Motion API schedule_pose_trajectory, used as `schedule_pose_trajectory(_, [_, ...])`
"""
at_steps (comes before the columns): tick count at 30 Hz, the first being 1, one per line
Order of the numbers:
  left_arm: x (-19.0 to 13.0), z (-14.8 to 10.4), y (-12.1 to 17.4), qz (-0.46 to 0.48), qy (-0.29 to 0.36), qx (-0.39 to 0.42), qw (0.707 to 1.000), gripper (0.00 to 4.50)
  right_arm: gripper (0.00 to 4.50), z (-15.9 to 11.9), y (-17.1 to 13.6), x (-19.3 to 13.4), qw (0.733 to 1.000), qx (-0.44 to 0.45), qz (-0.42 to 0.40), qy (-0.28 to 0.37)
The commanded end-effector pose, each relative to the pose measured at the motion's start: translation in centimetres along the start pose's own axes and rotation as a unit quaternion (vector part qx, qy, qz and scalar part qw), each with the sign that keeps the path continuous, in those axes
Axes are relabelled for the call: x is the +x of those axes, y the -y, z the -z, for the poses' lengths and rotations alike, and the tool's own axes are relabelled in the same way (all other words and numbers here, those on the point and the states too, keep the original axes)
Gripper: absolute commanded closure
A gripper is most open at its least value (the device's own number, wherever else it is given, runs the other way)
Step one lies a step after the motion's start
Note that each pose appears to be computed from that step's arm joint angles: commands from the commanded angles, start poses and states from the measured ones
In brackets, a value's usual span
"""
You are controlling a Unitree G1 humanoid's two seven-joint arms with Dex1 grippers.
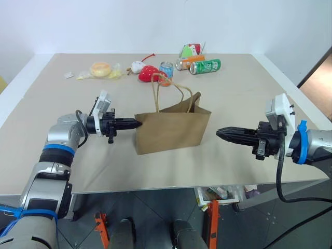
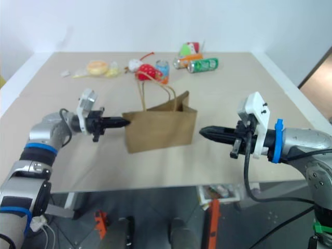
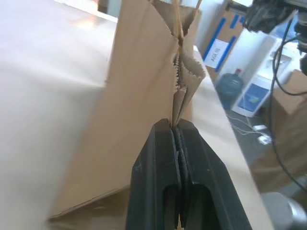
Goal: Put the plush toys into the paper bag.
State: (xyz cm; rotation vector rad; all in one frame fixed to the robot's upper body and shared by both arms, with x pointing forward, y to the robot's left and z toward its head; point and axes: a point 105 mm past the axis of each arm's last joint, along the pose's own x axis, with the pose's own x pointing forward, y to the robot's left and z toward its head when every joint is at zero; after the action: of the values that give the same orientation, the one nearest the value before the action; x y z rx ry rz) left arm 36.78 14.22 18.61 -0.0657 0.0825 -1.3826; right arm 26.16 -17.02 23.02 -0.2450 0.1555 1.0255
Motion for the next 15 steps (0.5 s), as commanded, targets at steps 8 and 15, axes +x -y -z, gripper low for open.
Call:
schedule_pose_trajectory(8, [-0.2, 0.4, -0.2, -0.010, -0.041, 0.045, 0.998, 4.22, 4.50, -0.9, 0.0, 0.1, 0.999, -0.032, 0.000, 0.006])
schedule_pose_trajectory(15, [0.0, -0.6, 0.4, 0.003, -0.030, 0.042, 0.999, 1.29, 4.50, -0.5, 0.6, 0.2, 0.999, -0.032, 0.004, 0.000])
